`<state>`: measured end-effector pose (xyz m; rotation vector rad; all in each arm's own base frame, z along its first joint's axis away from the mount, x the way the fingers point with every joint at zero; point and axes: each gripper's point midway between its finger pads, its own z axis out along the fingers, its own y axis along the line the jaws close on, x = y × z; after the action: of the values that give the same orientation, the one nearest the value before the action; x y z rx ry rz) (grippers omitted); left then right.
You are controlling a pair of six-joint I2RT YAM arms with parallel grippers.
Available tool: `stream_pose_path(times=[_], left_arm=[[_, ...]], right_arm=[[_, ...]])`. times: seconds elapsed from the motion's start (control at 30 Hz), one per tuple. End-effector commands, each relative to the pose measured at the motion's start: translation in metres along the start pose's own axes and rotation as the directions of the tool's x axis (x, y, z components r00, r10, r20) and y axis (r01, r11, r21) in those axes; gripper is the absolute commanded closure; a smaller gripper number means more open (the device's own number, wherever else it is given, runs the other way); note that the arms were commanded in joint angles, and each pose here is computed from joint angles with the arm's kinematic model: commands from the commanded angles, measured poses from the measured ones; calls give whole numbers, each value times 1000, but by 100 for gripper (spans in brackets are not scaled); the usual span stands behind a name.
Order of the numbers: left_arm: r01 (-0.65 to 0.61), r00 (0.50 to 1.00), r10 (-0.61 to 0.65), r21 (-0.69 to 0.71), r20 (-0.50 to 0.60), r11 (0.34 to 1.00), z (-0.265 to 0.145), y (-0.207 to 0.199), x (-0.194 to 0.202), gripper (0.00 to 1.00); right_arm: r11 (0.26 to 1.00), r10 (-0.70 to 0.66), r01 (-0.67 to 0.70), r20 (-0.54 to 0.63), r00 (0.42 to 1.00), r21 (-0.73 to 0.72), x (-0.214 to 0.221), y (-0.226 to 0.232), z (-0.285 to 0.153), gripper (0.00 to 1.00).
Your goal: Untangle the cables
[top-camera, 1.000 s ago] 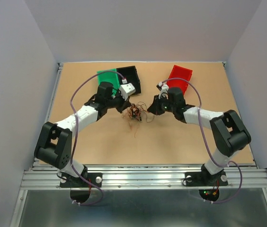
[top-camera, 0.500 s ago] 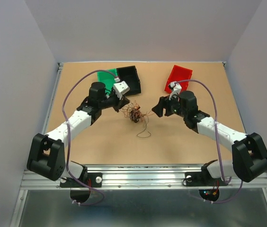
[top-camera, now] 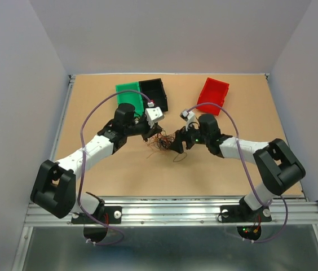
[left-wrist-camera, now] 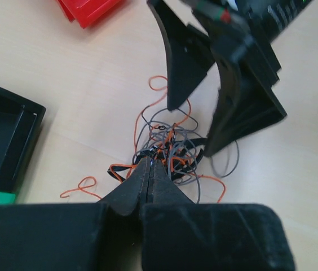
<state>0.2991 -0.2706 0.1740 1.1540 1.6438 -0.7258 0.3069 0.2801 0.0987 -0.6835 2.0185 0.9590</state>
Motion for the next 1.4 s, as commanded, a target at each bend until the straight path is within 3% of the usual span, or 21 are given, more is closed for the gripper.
stream_pose_path(times=[0.0,0.17,0.27,0.3,0.37,0.5,0.67,0.9,0.97,1.0,1.07,1.1,1.17,1.27,1.37], left_arm=[[-32,998,34,-28,61,999,-7,4,-23,100],[-35,997,36,-5,73,999,-9,-1,-27,100],[-29,995,29,5,98,1000,-16,-1,-38,100],[-12,994,12,8,106,1000,-19,-1,-42,100],[-2,990,1,8,140,1000,-30,4,-56,100],[23,981,-10,-67,192,997,-50,17,-69,100],[114,965,-31,-314,259,942,-76,58,-71,100],[106,959,-15,-308,284,946,-89,59,-74,100],[76,959,-10,-227,282,971,-83,45,-73,100],[57,961,0,-199,278,978,-82,40,-72,100],[41,963,-4,-130,269,991,-76,30,-70,100],[36,964,-6,-108,265,993,-74,26,-69,100],[18,968,-5,-48,250,999,-68,17,-65,100],[-20,974,17,11,226,1000,-58,2,-62,100],[-42,977,36,22,211,999,-52,-8,-61,100]], right_arm=[[964,-218,231,104,970,-131,-32,32,19,17],[960,-229,244,114,967,-140,-37,32,39,22],[969,-215,225,94,972,-105,-38,23,55,42],[972,-212,219,87,974,-84,-38,17,61,58],[976,-213,216,68,975,-34,-35,6,64,75],[971,-229,226,30,973,82,-29,-16,58,79],[943,-156,153,-12,988,295,-27,-41,28,80],[869,-55,62,-28,998,492,-24,-57,-16,88],[875,-43,50,-26,999,481,-21,-50,-23,81],[886,-54,48,-1,999,462,-27,-42,-31,53],[897,-80,60,28,996,438,-34,-33,-38,36],[924,-94,73,38,995,375,-36,-20,-36,17],[944,-163,126,99,982,305,-45,-6,-38,2],[963,-245,215,200,949,160,-56,21,-31,0],[966,-257,251,219,941,53,-61,37,-18,0]])
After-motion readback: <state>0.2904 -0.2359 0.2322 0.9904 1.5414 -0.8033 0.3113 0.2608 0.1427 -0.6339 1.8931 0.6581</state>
